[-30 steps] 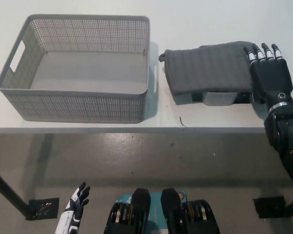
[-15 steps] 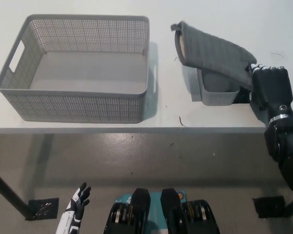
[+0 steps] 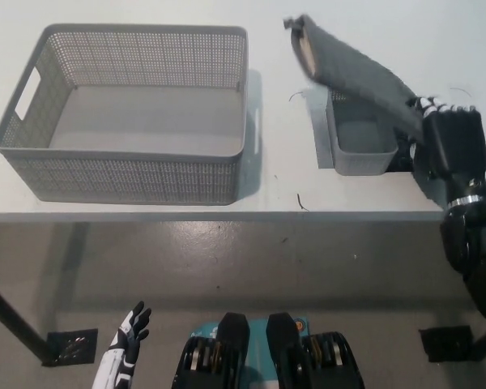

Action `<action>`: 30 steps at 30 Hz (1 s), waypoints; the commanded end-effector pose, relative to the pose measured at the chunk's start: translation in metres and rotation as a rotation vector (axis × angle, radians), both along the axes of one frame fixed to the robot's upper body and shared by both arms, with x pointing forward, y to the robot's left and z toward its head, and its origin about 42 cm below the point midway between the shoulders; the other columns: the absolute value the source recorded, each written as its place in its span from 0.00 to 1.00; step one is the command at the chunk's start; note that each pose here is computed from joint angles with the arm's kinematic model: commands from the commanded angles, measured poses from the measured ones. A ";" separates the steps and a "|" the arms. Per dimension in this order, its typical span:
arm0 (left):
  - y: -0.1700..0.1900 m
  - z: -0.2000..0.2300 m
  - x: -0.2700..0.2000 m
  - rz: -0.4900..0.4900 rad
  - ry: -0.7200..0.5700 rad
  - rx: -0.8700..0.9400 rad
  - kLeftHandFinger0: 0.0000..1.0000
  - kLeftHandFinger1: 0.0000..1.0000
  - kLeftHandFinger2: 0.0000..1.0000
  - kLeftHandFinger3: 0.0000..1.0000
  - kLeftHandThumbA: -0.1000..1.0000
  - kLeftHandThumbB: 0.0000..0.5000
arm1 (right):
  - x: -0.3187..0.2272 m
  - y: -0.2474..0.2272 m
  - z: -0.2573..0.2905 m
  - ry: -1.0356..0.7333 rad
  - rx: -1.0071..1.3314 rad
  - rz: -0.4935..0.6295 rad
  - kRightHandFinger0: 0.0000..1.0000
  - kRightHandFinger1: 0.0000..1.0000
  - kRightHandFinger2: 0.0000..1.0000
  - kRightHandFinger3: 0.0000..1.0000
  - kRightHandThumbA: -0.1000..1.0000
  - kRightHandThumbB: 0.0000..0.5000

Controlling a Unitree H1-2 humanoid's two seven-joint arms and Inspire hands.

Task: Usethe right hand to pick up a oven gloves on top of a leveled container and place it into another larger container on the left side

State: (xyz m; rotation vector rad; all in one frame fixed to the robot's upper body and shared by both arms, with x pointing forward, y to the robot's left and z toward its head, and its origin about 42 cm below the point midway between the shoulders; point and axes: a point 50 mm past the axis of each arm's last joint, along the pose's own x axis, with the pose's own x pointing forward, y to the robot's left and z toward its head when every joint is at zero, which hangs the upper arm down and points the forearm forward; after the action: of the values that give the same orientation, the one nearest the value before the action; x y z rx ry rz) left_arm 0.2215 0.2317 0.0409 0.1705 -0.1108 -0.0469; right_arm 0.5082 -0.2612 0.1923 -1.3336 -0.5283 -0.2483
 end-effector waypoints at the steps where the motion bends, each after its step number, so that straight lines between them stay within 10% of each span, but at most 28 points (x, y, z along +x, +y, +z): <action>1: 0.003 0.010 0.007 -0.025 -0.067 0.024 1.00 1.00 1.00 1.00 1.00 0.26 | 0.026 0.008 0.125 -0.433 0.195 0.135 0.00 0.17 0.61 0.62 0.00 0.41; 12: 0.003 0.009 0.007 -0.028 -0.064 0.021 1.00 1.00 1.00 1.00 1.00 0.24 | 0.032 0.021 0.185 -0.550 0.166 0.170 0.00 0.19 0.65 0.71 0.00 0.33; 14: 0.004 0.010 0.008 -0.026 -0.069 0.037 1.00 1.00 1.00 1.00 1.00 0.26 | 0.033 0.039 0.204 -0.564 0.170 0.199 0.00 0.17 0.63 0.65 0.00 0.48; 25: 0.004 0.012 0.010 -0.031 -0.073 0.041 1.00 1.00 1.00 1.00 1.00 0.29 | 0.038 0.089 0.215 -0.508 0.128 0.270 0.00 0.16 0.55 0.46 0.00 0.61; 30: 0.005 0.013 0.010 -0.030 -0.073 0.053 1.00 1.00 1.00 1.00 1.00 0.28 | 0.043 0.149 0.202 -0.436 0.058 0.357 0.00 0.21 0.64 0.55 0.00 0.44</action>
State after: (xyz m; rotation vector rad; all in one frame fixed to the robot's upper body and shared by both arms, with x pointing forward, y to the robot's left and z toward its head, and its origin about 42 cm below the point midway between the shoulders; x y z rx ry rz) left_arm 0.2291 0.2353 0.0455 0.2049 -0.1306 -0.0629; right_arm 0.5481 -0.1564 0.3519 -1.1030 -0.9957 -0.2950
